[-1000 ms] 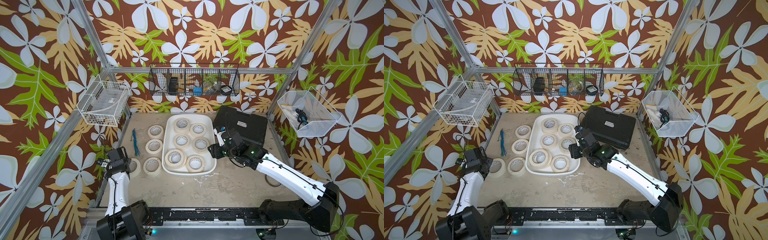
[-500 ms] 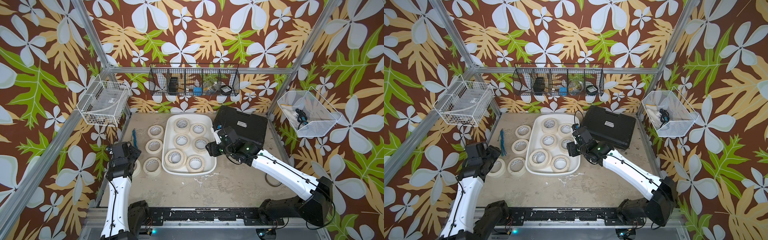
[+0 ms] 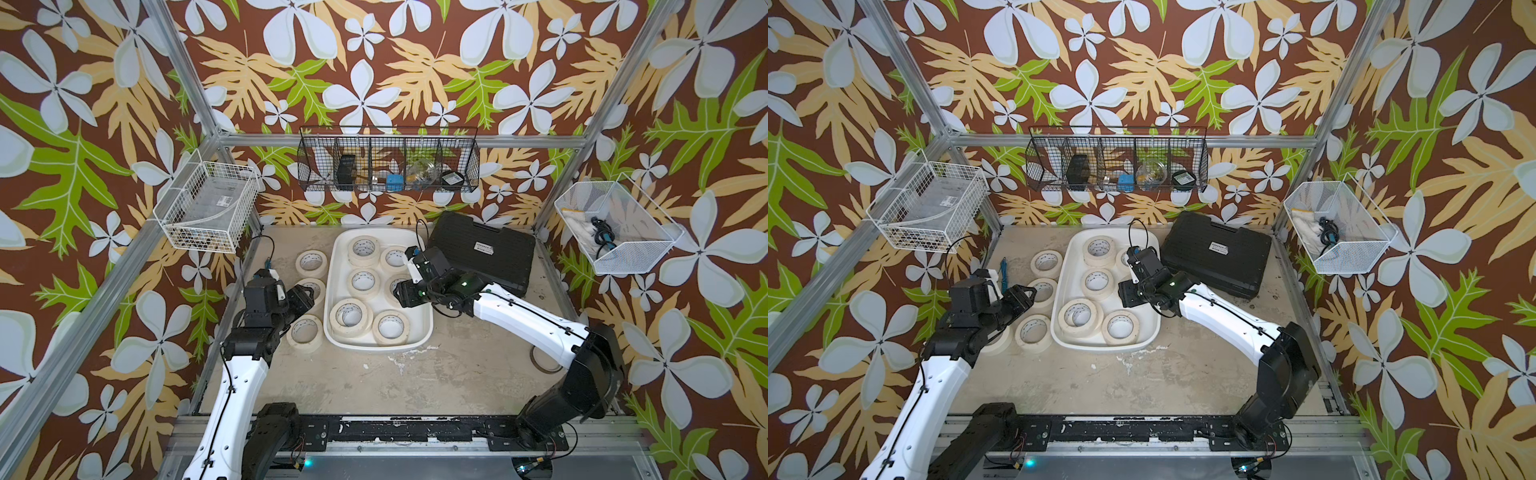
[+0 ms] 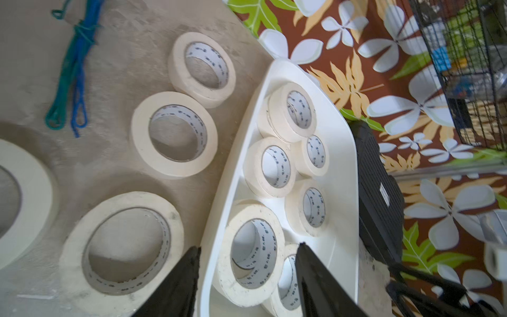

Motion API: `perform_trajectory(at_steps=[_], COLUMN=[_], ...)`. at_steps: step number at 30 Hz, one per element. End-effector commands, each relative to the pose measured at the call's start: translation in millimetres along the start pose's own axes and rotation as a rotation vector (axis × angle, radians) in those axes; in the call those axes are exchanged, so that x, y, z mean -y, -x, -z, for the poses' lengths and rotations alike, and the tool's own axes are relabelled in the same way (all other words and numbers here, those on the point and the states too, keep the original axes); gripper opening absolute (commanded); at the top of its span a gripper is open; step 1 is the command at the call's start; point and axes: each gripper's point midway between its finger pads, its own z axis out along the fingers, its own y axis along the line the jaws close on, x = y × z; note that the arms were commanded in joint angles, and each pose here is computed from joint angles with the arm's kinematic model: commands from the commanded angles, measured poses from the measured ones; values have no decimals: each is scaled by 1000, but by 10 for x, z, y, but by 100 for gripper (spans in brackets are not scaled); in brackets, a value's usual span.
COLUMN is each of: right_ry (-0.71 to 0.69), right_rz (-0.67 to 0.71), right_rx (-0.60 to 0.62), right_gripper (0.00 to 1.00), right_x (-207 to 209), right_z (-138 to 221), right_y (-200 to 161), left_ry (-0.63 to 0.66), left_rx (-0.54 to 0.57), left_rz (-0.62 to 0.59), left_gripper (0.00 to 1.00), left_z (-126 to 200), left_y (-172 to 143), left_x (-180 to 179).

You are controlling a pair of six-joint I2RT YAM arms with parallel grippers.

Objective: Take out the art tape in the storage box
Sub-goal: Place the art tape at the center of the board, then pick up the art tape from the storage box.

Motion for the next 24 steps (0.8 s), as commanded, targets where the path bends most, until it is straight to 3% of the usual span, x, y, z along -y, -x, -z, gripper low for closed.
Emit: perform_trajectory(at_steps=[1,7,15,24], right_ry=[47,87,120,98], right_rz=[-27,-17,-16,-14], right_rx=[-13,-75,-123,-164], right_gripper=[66,65,63,63], right_x=[-109,-346,-610,-646], right_z=[-133,-452,-782,-1011], right_y=[44,-58,-217,-372], left_ry=[-48,-61,-5,-17], left_rx=[-21,-118,-154,-159], left_rz=[-76,-183,-295,-323], left_gripper=[59,59,59,59], left_z=[1,-96,2,47], left_y=[-67,-270,-300,-296], left_x=[154,225,157,193])
